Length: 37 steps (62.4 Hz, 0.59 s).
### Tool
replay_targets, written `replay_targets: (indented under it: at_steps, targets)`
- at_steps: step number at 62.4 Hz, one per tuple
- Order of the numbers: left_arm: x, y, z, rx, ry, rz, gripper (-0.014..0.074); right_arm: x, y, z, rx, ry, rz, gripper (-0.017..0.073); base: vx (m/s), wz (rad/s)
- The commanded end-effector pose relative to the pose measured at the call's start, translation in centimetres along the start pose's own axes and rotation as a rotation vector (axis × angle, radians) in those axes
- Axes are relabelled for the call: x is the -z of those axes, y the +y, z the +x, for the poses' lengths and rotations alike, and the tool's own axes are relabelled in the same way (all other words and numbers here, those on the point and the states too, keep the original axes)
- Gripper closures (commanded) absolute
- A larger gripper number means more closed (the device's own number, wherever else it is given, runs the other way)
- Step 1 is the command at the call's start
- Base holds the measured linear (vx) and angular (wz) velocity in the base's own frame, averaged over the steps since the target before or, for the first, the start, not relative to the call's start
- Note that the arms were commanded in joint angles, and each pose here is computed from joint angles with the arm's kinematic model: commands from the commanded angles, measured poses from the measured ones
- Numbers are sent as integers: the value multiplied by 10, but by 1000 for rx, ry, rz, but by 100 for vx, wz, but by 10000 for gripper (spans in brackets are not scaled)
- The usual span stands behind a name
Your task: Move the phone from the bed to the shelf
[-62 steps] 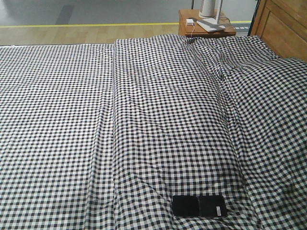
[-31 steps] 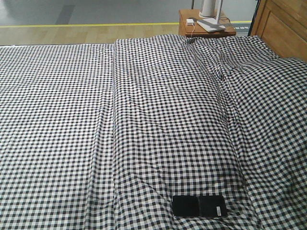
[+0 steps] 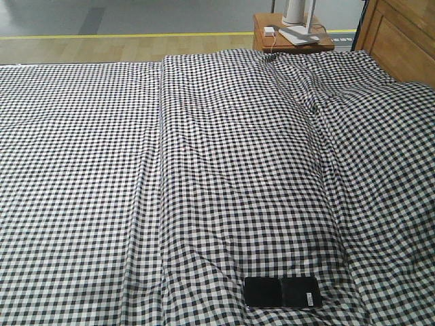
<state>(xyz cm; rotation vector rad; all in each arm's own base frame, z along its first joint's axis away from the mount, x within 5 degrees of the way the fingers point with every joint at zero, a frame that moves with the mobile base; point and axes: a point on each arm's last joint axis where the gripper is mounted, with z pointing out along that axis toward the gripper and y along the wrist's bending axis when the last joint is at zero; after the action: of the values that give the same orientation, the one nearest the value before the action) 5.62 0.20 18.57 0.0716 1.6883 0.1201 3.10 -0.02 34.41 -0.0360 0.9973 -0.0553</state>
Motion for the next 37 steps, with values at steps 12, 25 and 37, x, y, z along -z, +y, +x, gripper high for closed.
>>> replay_targets:
  at_steps: [12,25,37]
  targets:
    - [3,2,-14,14,-107,-10,592,-83,-2,-33,31,245,-21,546,0,0]
    - [3,2,-14,14,-107,-10,592,-134,2,18,30,551,-49,431,0,0]
    - [3,2,-14,14,-107,-10,592,-157,6,73,30,745,-65,131,0,0]
